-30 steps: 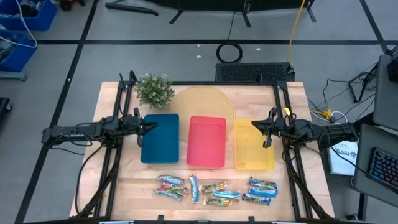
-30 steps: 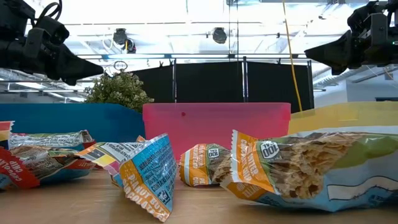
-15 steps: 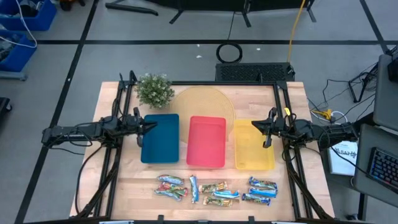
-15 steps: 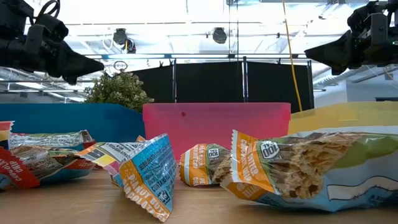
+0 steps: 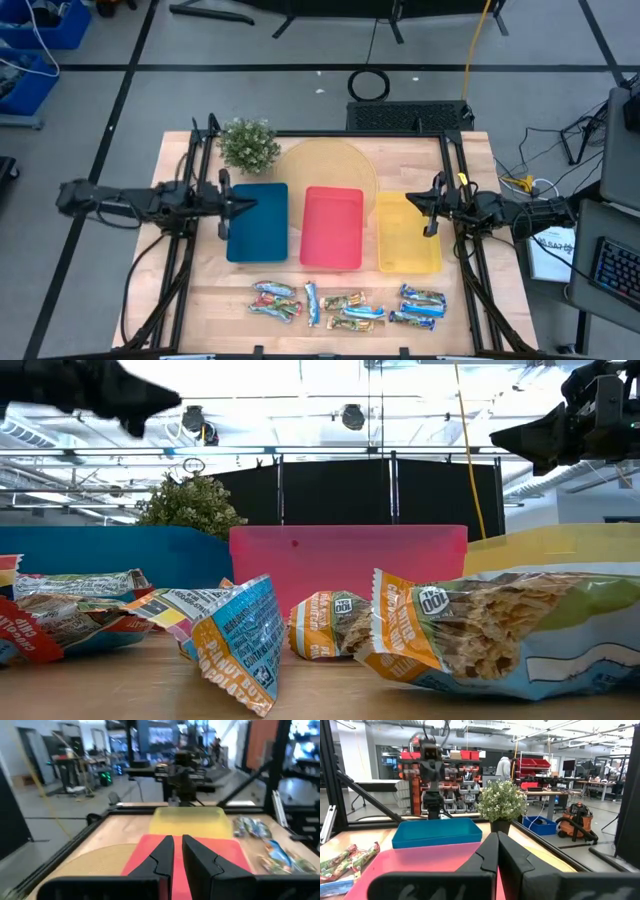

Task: Pick and place Granola Bars by type
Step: Put the yellow granola bar into the red bin

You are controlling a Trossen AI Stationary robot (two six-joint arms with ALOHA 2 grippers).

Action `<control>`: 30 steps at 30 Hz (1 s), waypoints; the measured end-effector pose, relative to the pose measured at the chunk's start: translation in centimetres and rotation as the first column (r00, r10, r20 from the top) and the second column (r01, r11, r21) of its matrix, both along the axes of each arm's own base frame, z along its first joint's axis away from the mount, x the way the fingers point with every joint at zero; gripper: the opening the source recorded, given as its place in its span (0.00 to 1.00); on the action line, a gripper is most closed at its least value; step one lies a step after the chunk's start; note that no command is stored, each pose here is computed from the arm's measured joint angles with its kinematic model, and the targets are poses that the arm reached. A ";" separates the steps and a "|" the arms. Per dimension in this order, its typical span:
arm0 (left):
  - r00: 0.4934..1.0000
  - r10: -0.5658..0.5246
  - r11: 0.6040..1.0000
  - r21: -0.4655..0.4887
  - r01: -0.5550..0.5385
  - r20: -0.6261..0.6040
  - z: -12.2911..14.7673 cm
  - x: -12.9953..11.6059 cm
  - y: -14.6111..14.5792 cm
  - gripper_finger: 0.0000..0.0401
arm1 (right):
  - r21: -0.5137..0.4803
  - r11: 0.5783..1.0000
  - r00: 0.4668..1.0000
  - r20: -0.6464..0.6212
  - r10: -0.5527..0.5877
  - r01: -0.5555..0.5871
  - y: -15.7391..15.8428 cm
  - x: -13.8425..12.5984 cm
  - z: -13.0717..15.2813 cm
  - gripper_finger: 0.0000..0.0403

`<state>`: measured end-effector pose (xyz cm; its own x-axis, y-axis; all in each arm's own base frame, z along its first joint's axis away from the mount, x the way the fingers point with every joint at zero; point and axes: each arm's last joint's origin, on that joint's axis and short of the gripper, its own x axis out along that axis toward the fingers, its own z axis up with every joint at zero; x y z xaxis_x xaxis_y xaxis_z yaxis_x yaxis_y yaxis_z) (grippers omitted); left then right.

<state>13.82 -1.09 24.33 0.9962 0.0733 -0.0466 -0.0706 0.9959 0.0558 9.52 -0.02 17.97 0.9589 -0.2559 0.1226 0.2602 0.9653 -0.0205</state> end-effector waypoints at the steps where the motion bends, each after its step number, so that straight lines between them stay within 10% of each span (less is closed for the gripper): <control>1: 1.000 -0.003 1.000 0.006 0.003 -0.031 0.7 0.8 -0.3 0.12 | 0.000 1.000 1.000 0.000 0.000 0.000 0.0 0.0 0.0 0.00; 9: 0.860 0.029 0.971 0.219 0.097 -0.509 2.0 9.6 -4.5 0.12 | -0.006 1.000 1.000 -0.001 -0.001 0.001 0.0 0.0 0.0 0.00; 15: 0.713 -0.001 0.817 0.410 0.405 -0.702 -0.1 14.7 -9.4 0.12 | -0.008 1.000 1.000 -0.001 -0.001 0.001 0.0 0.0 0.0 0.00; 24: 0.620 0.000 0.715 0.434 0.549 -0.784 -0.8 20.4 -14.4 0.12 | -0.007 1.000 1.000 0.006 -0.001 0.001 0.0 0.0 0.1 0.00; 30: 0.392 -0.141 0.600 0.237 0.764 -0.909 -1.6 22.3 -15.9 0.20 | -0.027 1.000 1.000 0.000 -0.004 0.004 0.0 0.0 0.1 0.00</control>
